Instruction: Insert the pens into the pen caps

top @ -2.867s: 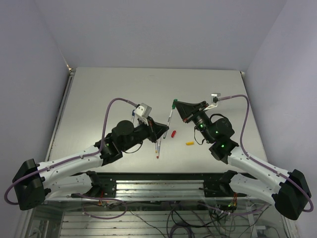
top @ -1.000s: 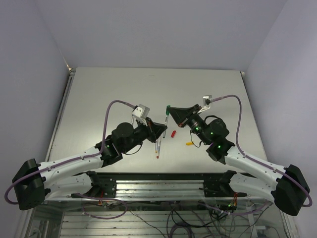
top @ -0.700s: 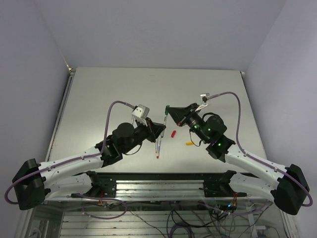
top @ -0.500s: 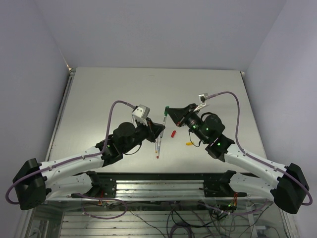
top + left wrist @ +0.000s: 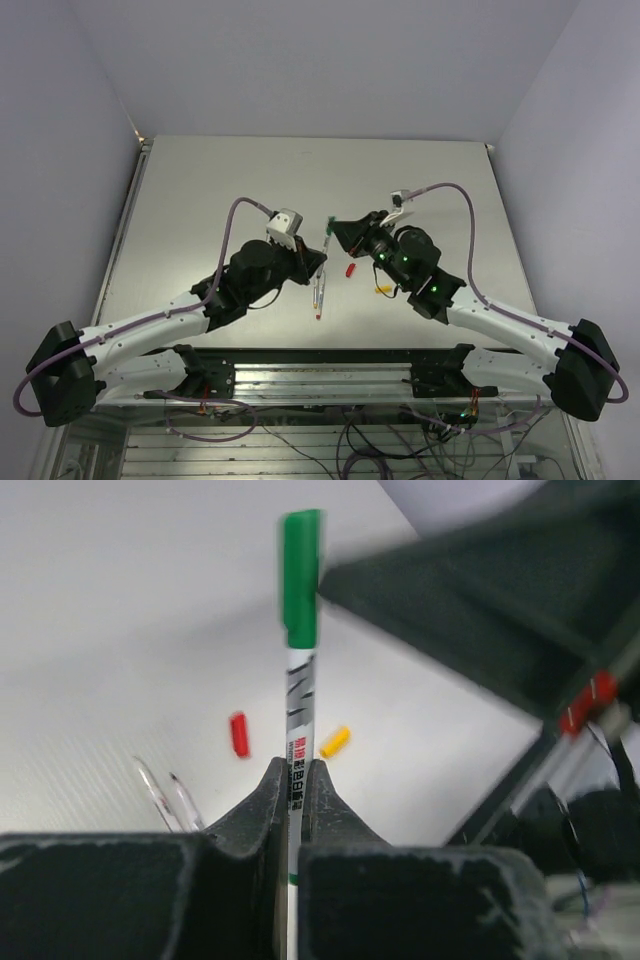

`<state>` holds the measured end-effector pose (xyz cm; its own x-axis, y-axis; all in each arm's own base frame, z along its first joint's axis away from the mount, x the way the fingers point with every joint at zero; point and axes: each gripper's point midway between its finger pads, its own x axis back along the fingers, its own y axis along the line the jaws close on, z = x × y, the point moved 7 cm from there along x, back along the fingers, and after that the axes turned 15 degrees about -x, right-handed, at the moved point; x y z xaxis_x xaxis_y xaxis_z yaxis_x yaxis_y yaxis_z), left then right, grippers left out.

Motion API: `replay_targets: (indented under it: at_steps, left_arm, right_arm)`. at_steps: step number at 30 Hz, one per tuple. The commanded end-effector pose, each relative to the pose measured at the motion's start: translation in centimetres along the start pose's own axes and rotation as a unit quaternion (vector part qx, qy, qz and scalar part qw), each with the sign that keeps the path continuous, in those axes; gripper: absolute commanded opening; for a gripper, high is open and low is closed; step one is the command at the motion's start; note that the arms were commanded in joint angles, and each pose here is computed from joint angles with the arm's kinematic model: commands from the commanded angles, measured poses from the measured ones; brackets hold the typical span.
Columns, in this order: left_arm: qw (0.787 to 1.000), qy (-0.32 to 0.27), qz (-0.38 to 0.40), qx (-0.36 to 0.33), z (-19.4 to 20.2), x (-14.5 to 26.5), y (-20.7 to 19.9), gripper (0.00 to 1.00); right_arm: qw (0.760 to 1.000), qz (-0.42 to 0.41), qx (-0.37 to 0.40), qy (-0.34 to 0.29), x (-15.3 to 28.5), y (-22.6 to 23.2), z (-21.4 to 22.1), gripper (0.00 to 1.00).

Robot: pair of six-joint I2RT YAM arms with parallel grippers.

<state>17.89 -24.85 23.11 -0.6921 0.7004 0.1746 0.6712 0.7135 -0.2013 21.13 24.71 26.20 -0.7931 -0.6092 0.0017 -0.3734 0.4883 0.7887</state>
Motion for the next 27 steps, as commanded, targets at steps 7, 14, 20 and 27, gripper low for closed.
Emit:
replay_targets:
  at_steps: [7,14,20,27]
  left_arm:
    - [0.994,-0.026,-0.107,0.027,-1.2,0.1,3.0,0.07]
    - [0.979,0.102,-0.174,-0.003,3.5,-0.9,5.0,0.07]
    - [0.959,0.181,-0.217,-0.016,5.9,-2.8,7.2,0.07]
    - [0.945,0.228,-0.236,-0.012,7.2,-5.5,9.9,0.07]
  right_arm:
    - [0.995,0.053,0.071,-0.035,0.7,1.5,-2.3,0.4]
    - [0.988,0.086,0.072,-0.11,2.1,1.3,-4.8,0.63]
    - [0.979,0.13,0.035,-0.155,3.5,-1.2,-6.1,0.75]
    - [0.978,0.148,-0.006,-0.149,3.6,-4.5,-7.1,0.73]
